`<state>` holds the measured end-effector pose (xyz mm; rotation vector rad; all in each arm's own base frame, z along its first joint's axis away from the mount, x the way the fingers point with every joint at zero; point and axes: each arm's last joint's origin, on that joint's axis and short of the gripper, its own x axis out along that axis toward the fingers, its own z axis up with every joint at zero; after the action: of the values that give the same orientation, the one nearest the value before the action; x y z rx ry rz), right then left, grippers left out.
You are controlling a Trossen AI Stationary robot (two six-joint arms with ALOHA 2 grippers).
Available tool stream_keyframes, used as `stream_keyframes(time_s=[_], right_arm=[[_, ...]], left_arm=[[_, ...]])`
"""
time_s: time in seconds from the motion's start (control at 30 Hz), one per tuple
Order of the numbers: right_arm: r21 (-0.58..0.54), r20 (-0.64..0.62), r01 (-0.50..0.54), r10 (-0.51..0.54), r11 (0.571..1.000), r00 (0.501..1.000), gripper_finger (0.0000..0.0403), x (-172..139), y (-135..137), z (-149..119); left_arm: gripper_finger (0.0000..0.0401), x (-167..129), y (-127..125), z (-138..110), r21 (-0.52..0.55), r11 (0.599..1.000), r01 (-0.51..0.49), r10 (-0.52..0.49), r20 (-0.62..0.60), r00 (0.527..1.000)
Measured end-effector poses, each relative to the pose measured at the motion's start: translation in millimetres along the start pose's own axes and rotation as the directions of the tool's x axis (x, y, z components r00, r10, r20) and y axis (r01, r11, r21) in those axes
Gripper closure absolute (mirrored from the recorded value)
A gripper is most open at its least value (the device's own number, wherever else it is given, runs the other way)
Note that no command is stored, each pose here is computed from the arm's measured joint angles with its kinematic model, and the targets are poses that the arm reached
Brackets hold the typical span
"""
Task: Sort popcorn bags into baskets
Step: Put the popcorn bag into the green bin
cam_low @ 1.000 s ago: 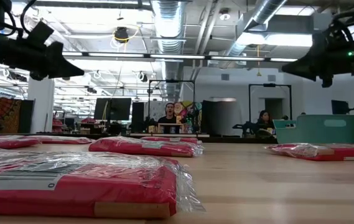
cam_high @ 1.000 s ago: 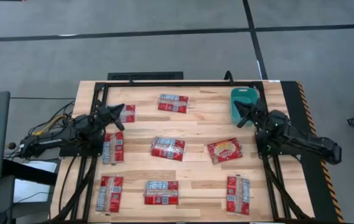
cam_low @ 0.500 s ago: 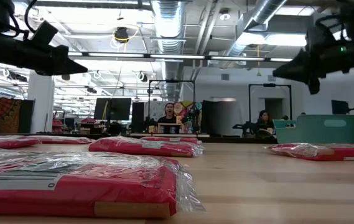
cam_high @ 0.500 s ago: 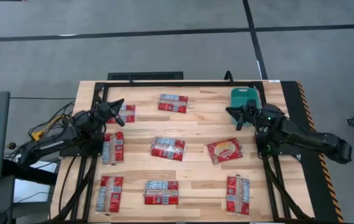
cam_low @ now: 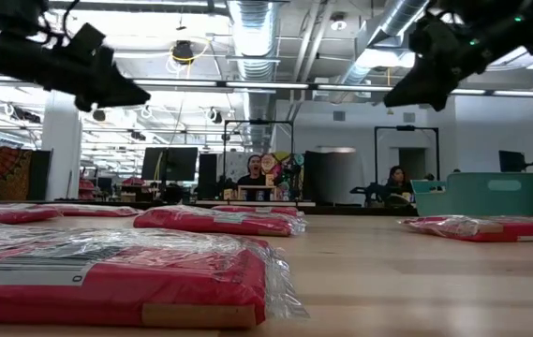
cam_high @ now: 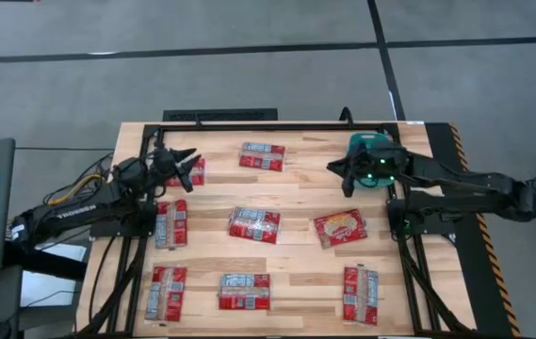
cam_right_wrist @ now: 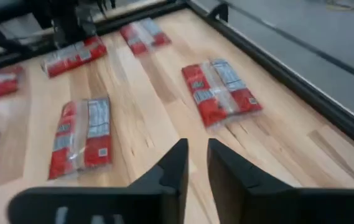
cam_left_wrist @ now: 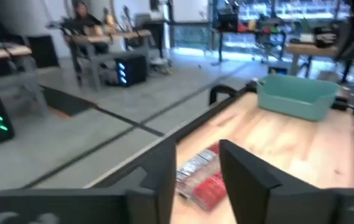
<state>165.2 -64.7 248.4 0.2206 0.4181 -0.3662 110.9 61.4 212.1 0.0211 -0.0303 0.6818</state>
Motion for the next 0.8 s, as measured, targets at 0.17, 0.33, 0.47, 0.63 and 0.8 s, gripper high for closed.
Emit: stream_keyframes(time_s=[0.17, 0.33, 0.47, 0.63, 0.8], right_arm=[[-0.013, -0.080, -0.065, 0.063, 0.998, 0.995, 0.0248, 22.0, 7.6, 8.0], [-0.023, -0.169, -0.078, 0.073, 0.997, 0.983, 0.0190, 52.7, 26.6, 9.8], [-0.009, -0.235, 0.029, -0.030, 1.000, 0.971, 0.0179, 75.8, 41.0, 1.6], [0.001, -0.325, 0.076, -0.071, 0.997, 0.943, 0.0192, 93.6, 60.3, -17.1], [-0.060, -0.504, -0.024, -0.009, 0.998, 0.863, 0.0205, 78.5, 91.3, -29.4]], left_arm=[[0.0229, 15.9, -7.3, 10.4, -0.008, 0.993, 0.120, -0.121, -0.054, 0.991], [0.0212, 26.5, -19.1, 7.7, 0.007, 0.970, 0.244, -0.242, -0.125, 0.962], [0.0211, 28.3, -32.0, 1.9, 0.040, 0.945, 0.325, -0.313, -0.172, 0.934], [0.0211, 26.5, -48.2, -4.9, 0.055, 0.919, 0.391, -0.371, -0.220, 0.902], [0.0211, 24.1, -67.5, -12.5, 0.017, 0.889, 0.458, -0.438, -0.261, 0.860]])
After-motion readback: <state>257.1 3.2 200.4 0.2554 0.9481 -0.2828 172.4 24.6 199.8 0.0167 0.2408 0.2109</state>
